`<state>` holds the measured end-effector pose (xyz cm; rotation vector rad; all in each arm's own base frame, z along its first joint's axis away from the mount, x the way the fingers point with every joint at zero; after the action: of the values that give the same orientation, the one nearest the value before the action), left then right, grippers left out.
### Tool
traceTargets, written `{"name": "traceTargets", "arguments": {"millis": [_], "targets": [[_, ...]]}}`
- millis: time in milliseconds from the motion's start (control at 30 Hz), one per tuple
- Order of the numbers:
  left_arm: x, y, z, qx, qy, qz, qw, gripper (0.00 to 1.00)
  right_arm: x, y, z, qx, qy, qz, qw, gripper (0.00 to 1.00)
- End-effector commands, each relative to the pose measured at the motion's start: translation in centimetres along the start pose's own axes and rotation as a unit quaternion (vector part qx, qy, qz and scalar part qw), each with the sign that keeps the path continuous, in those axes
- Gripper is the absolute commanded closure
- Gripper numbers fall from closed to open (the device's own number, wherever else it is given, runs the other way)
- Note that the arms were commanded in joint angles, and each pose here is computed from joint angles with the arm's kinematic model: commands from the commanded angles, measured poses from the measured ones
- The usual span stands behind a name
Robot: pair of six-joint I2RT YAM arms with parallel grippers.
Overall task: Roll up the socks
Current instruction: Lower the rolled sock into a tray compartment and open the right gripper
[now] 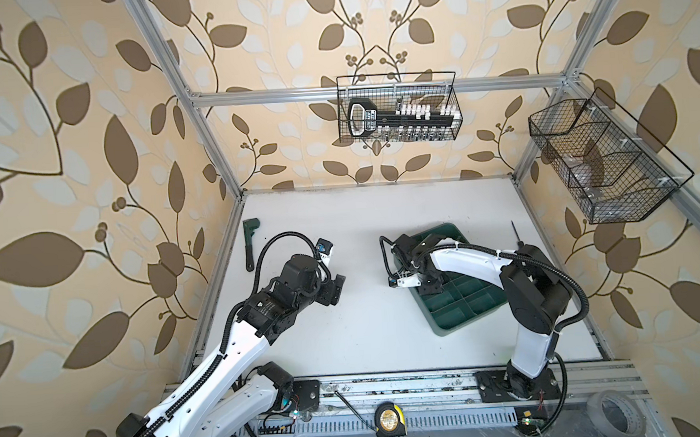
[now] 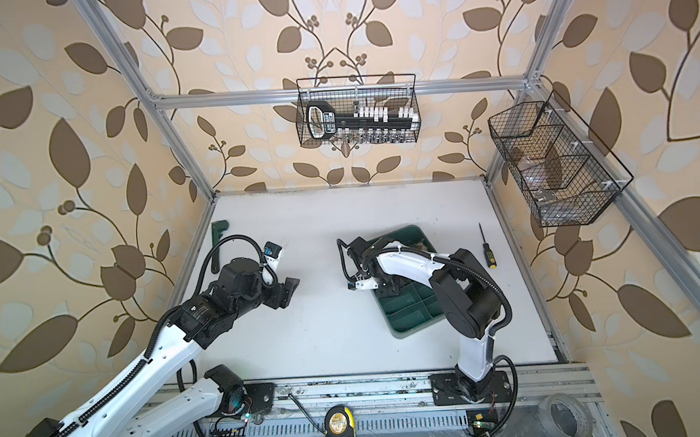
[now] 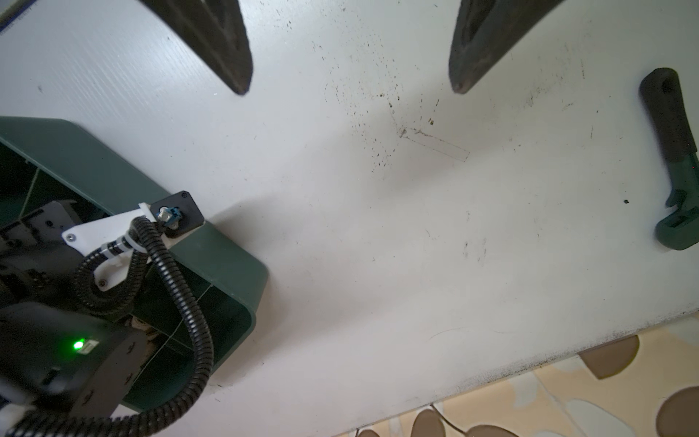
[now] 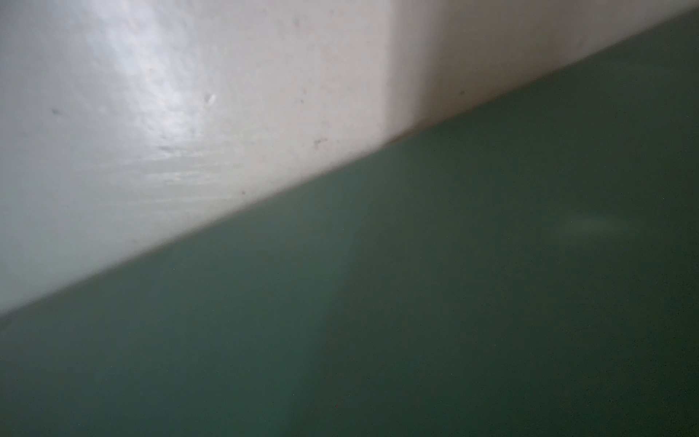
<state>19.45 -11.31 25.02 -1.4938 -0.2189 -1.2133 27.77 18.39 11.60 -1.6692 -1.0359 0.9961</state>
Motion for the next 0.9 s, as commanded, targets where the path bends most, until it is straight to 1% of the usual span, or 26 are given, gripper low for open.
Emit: {"name": "traceTargets", "arguments": {"millis": [0,67,100,333,400,533,633,667,700,733,767,800,833,867], "targets": [[0.2,-0.1,0.1,0.001,0.001,0.000,1.000,0.17,1.1,0.0,-0.5,0.013,0.013,-0.032,0.999,0.63],[0.3,0.0,0.1,-0.002,0.001,0.001,1.000,0.17,0.8,-1.3,-0.1,0.045,0.003,-0.051,0.998,0.52],[0.4,0.1,0.0,-0.003,0.000,0.003,1.000,0.17,0.7,-2.0,0.2,0.062,-0.002,-0.061,0.996,0.49],[0.1,0.4,0.0,-0.005,-0.004,0.011,1.000,0.18,0.3,-4.7,1.2,0.111,-0.002,-0.095,0.989,0.37],[0.1,0.4,0.0,-0.003,-0.005,0.012,1.000,0.18,0.2,-5.7,1.0,0.108,0.006,-0.104,0.989,0.35],[0.0,0.6,0.2,0.007,-0.015,0.015,1.000,0.17,-0.5,-9.0,-0.2,0.073,0.034,-0.140,0.987,0.32],[0.4,0.2,0.7,0.030,-0.056,0.002,0.998,0.17,-1.9,-13.0,-1.7,0.024,0.082,-0.193,0.977,0.32],[0.8,-0.3,1.0,0.043,-0.082,-0.011,0.996,0.16,-2.7,-14.5,-2.3,0.001,0.105,-0.217,0.970,0.32],[1.1,-0.7,1.4,0.062,-0.114,-0.031,0.991,0.16,-3.4,-16.1,-3.0,-0.029,0.138,-0.244,0.960,0.32],[1.3,-1.1,1.7,0.076,-0.144,-0.047,0.986,0.16,-4.4,-17.6,-3.5,-0.052,0.170,-0.274,0.945,0.32],[1.5,-1.5,2.1,0.091,-0.182,-0.063,0.977,0.12,-5.5,-19.1,-4.0,-0.072,0.211,-0.311,0.924,0.32],[1.6,-1.9,2.4,0.104,-0.222,-0.076,0.967,0.07,-6.8,-20.5,-4.4,-0.091,0.260,-0.351,0.895,0.32],[1.6,-2.5,2.6,0.108,-0.261,-0.081,0.956,0.01,-8.0,-21.6,-4.7,-0.113,0.307,-0.389,0.861,0.28],[1.8,-2.9,2.7,0.105,-0.288,-0.089,0.948,0.01,-9.5,-22.8,-4.8,-0.122,0.363,-0.435,0.815,0.27]]}}
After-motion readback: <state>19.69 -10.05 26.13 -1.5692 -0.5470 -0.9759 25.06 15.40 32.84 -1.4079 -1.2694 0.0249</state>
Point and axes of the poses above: each gripper's point midway between its finger pads, its own y axis out along the fingers, its own z axis along the line the jaws close on, x = y × z, the point moved 8 cm from there along -y, back along the fingers, and after that the axes turned 14 degrees about y, right-handed, at the moved point
